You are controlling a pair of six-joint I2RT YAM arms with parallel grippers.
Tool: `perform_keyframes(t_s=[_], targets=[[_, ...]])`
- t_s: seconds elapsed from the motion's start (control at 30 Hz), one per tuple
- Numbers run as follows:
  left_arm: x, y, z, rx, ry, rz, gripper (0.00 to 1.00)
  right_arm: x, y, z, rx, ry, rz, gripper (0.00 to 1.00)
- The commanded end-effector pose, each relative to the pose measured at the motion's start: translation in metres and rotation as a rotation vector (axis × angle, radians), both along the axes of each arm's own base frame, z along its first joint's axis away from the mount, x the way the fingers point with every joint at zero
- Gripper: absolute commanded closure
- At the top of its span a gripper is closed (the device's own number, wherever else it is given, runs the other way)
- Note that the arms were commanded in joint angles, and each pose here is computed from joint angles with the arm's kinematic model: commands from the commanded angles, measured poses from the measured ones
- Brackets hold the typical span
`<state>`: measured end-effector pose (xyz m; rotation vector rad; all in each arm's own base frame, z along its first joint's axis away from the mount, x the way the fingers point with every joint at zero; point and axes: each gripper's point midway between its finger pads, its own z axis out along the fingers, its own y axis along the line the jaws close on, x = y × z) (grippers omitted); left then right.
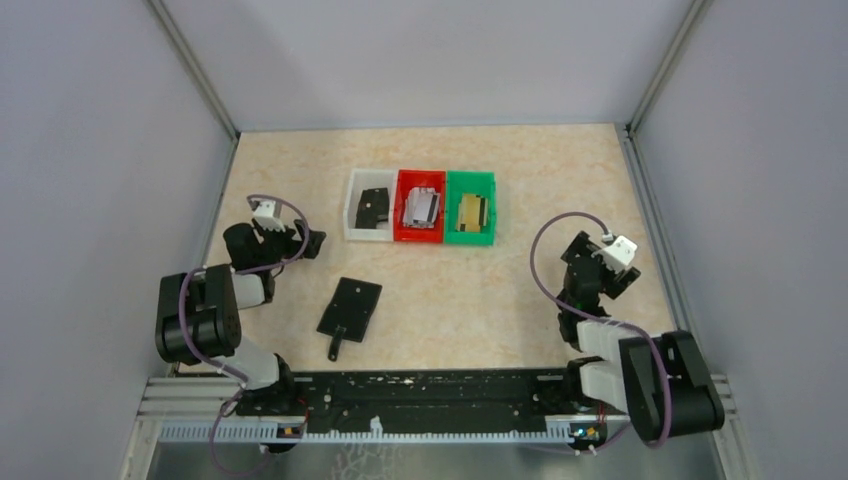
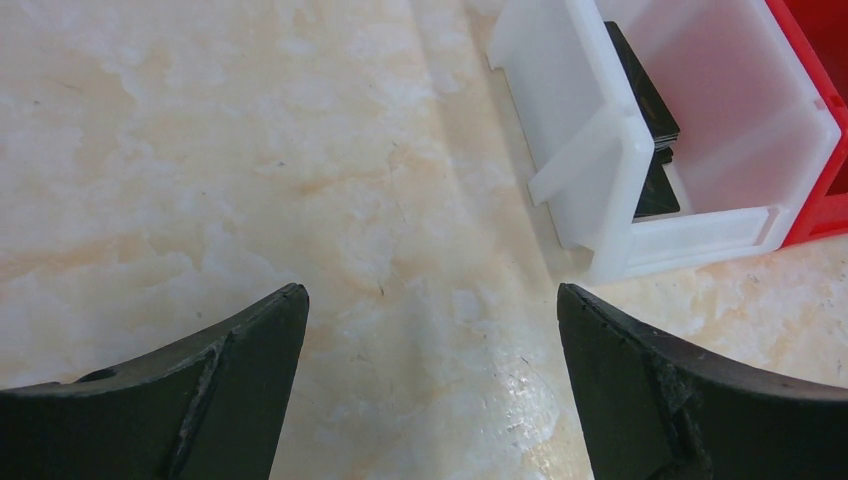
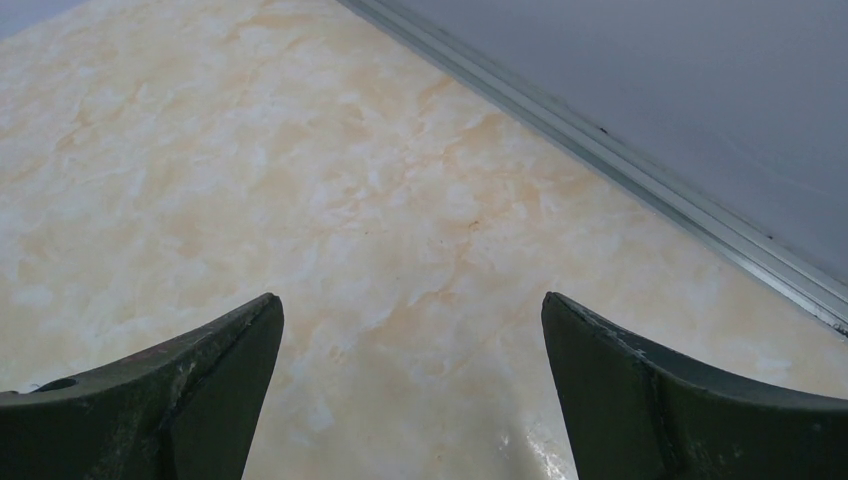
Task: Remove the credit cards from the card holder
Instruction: Reset both arms
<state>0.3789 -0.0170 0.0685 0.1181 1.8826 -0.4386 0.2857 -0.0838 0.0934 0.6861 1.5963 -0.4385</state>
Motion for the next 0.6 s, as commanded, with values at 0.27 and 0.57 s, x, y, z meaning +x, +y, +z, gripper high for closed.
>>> perform_keyframes(t_s=[0.27,0.57], targets=[[0.0,0.004,0.032,0.037,-0.221,0.033,0.01,0.056,0.043,0.027,-0.133,-0.1,0.33,0.01],[-0.013,-0.001,0.038,0.1,-0.309,0.07,0.01,0.062,0.055,0.017,-0.183,-0.07,0.391,0.01]])
